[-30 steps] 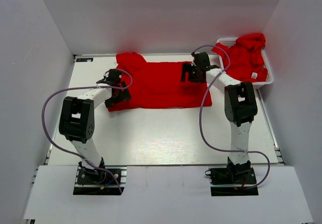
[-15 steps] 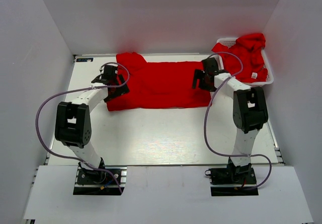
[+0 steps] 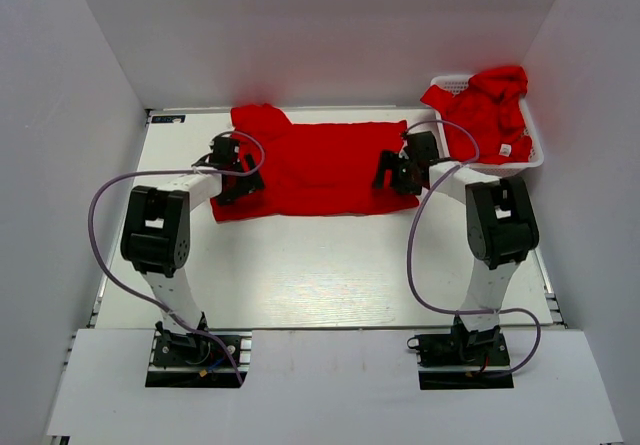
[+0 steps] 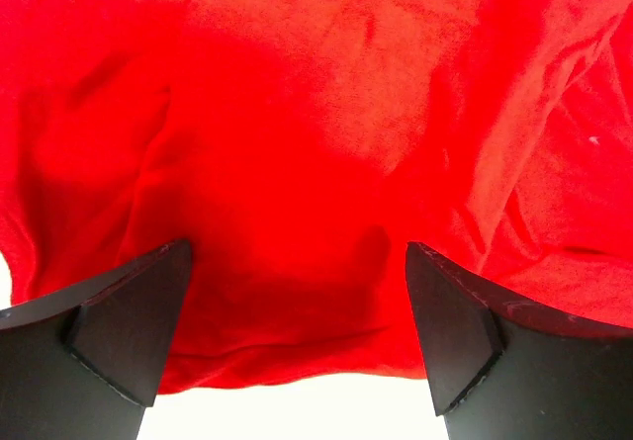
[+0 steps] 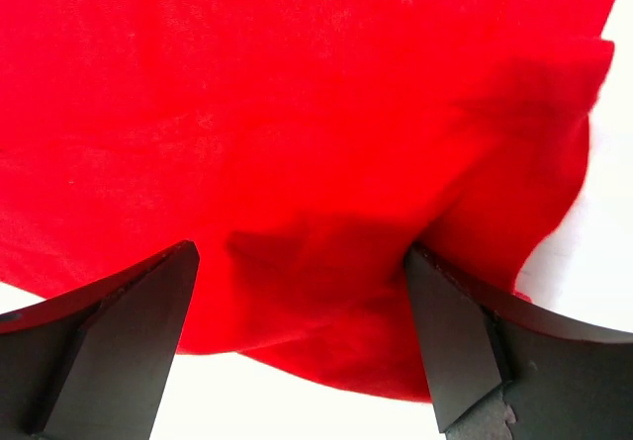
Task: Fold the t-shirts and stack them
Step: Fold the flattened tshirt in 1/3 of the way, then grap the side of the flattened tshirt furthest away from the robot with both arms
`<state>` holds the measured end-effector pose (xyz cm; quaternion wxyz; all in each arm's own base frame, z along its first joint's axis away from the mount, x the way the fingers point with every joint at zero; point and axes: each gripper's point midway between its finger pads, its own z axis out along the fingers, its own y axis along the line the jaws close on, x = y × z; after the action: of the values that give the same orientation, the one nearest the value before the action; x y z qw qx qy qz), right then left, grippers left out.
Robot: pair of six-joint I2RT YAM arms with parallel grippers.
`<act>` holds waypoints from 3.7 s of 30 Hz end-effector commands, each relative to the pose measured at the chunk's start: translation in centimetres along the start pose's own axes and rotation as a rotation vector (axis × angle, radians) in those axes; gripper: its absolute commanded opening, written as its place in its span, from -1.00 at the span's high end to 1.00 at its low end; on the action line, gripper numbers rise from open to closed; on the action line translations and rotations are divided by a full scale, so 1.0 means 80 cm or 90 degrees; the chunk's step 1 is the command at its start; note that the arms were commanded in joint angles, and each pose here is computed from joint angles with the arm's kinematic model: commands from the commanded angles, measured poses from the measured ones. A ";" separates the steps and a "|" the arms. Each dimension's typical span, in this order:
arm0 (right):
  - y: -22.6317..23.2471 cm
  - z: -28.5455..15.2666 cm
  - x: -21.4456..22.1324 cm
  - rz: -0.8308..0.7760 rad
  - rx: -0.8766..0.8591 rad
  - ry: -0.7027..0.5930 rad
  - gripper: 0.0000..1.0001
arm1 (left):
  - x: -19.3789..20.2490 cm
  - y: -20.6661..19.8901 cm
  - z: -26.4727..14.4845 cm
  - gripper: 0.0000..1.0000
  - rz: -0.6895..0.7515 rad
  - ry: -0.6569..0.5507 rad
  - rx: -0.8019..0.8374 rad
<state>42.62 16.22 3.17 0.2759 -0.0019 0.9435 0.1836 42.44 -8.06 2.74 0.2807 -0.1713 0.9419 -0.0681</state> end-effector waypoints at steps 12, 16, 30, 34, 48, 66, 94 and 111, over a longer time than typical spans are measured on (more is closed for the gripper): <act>-0.039 -0.101 0.223 0.100 0.075 0.239 -0.81 | 0.188 0.085 -0.123 -1.00 -0.078 0.209 -0.089; -0.016 -0.128 0.273 0.127 0.005 0.307 -0.81 | 0.220 0.097 -0.156 -1.00 -0.100 0.263 -0.109; 0.022 -0.165 0.084 0.010 0.017 0.099 -0.81 | -0.017 0.004 -0.200 -1.00 -0.022 -0.022 -0.012; 0.010 -0.142 0.026 0.033 0.083 0.055 -0.81 | -0.104 -0.048 -0.160 -1.00 0.009 -0.112 0.044; -0.028 -0.122 -0.097 0.065 0.217 -0.083 -0.81 | -0.281 -0.210 0.004 -1.00 0.276 -0.279 0.235; -0.046 -0.082 -0.073 0.087 0.172 -0.007 -0.81 | -0.271 -0.256 0.127 -0.96 0.293 -0.400 0.220; -0.070 -0.062 -0.088 0.099 0.205 -0.007 -0.81 | -0.224 -0.209 0.165 0.68 0.328 -0.339 0.038; -0.099 -0.013 -0.111 0.150 0.304 -0.041 -0.81 | -0.266 -0.214 0.128 1.00 0.281 -0.391 0.051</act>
<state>49.04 8.12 5.51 0.2559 0.1565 0.9539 0.0096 68.94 -16.77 2.99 0.5328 0.0432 0.8444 0.0337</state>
